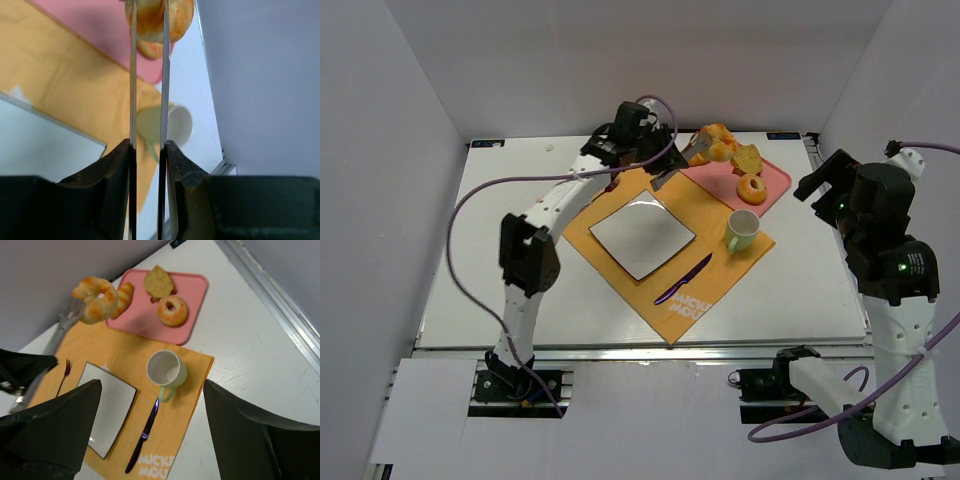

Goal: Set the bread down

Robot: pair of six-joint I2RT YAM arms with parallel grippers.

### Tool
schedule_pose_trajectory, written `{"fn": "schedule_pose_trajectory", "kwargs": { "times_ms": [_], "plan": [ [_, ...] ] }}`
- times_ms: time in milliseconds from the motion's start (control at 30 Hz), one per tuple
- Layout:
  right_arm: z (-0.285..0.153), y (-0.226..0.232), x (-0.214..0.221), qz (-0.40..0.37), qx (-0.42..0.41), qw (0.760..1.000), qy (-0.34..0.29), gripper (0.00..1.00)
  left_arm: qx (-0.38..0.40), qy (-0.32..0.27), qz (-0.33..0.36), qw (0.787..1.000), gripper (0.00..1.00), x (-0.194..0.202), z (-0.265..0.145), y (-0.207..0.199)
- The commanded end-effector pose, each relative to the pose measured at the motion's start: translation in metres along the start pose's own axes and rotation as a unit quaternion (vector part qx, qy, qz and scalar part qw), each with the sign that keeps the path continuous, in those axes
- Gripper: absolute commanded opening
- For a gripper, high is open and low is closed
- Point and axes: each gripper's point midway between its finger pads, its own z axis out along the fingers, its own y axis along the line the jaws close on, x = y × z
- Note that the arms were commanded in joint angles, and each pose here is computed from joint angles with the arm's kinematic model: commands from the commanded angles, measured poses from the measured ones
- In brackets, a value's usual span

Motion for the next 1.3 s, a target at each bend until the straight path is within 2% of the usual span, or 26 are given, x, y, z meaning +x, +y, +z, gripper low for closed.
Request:
{"fn": "schedule_pose_trajectory", "kwargs": {
  "times_ms": [0,33,67,100,133,167,233,267,333,600,767,833,933,967,1067,1133,1167,1267],
  "plan": [
    [0.001,0.017,0.017,-0.038,-0.067,0.997,0.024,0.89,-0.012,-0.043,0.034,0.998,0.14,-0.011,-0.096,-0.037],
    [0.001,0.018,0.023,-0.042,-0.075,0.996,0.034,0.89,-0.045,-0.019,0.021,0.999,0.11,0.016,-0.095,-0.008],
    [0.002,0.017,0.025,-0.049,-0.077,0.995,0.037,0.89,-0.054,-0.024,0.015,0.998,0.11,0.023,-0.105,-0.001],
    [0.002,0.016,0.028,-0.052,-0.078,0.995,0.039,0.89,-0.046,-0.044,0.018,0.998,0.11,0.023,-0.131,-0.011],
    [0.002,0.015,0.027,-0.054,-0.076,0.995,0.035,0.89,-0.073,-0.022,0.007,0.997,0.11,0.049,-0.132,0.013],
    [0.002,0.015,0.025,-0.057,-0.078,0.995,0.03,0.89,-0.087,-0.024,-0.001,0.996,0.11,0.056,-0.139,0.021],
    [0.002,0.013,0.025,-0.06,-0.076,0.995,0.024,0.89,-0.088,-0.037,-0.004,0.995,0.12,0.067,-0.163,0.023],
    [0.003,0.012,0.025,-0.06,-0.074,0.995,0.025,0.89,-0.11,-0.024,-0.019,0.993,0.13,0.086,-0.164,0.042],
    [0.003,0.016,0.028,-0.061,-0.083,0.994,0.033,0.89,-0.105,-0.034,-0.025,0.994,0.15,0.093,-0.176,0.042],
    [0.003,0.022,0.036,-0.051,-0.099,0.993,0.048,0.89,-0.126,0.014,-0.045,0.991,0.18,0.142,-0.172,0.078],
    [0.001,0.022,0.038,-0.053,-0.104,0.992,0.055,0.89,-0.126,0.028,-0.051,0.99,0.2,0.15,-0.163,0.085],
    [0.0,0.021,0.038,-0.054,-0.103,0.992,0.055,0.89,-0.13,0.031,-0.049,0.99,0.24,0.148,-0.159,0.086],
    [-0.001,0.02,0.039,-0.054,-0.103,0.992,0.055,0.89,-0.147,0.038,-0.044,0.987,0.38,0.146,-0.162,0.087],
    [-0.001,0.02,0.04,-0.054,-0.103,0.992,0.056,0.89,-0.159,0.034,-0.038,0.986,0.46,0.142,-0.164,0.09],
    [-0.002,0.018,0.043,-0.054,-0.102,0.992,0.058,0.89,-0.186,0.037,-0.024,0.982,0.56,0.138,-0.174,0.093],
    [-0.003,0.018,0.044,-0.051,-0.103,0.992,0.058,0.89,-0.196,0.044,-0.023,0.979,0.58,0.14,-0.178,0.095],
    [-0.002,0.017,0.045,-0.05,-0.103,0.992,0.059,0.89,-0.199,0.046,-0.02,0.979,0.64,0.14,-0.179,0.095],
    [-0.001,0.017,0.046,-0.046,-0.103,0.992,0.057,0.89,-0.205,0.044,-0.018,0.978,0.65,0.138,-0.184,0.095]
  ]
}}
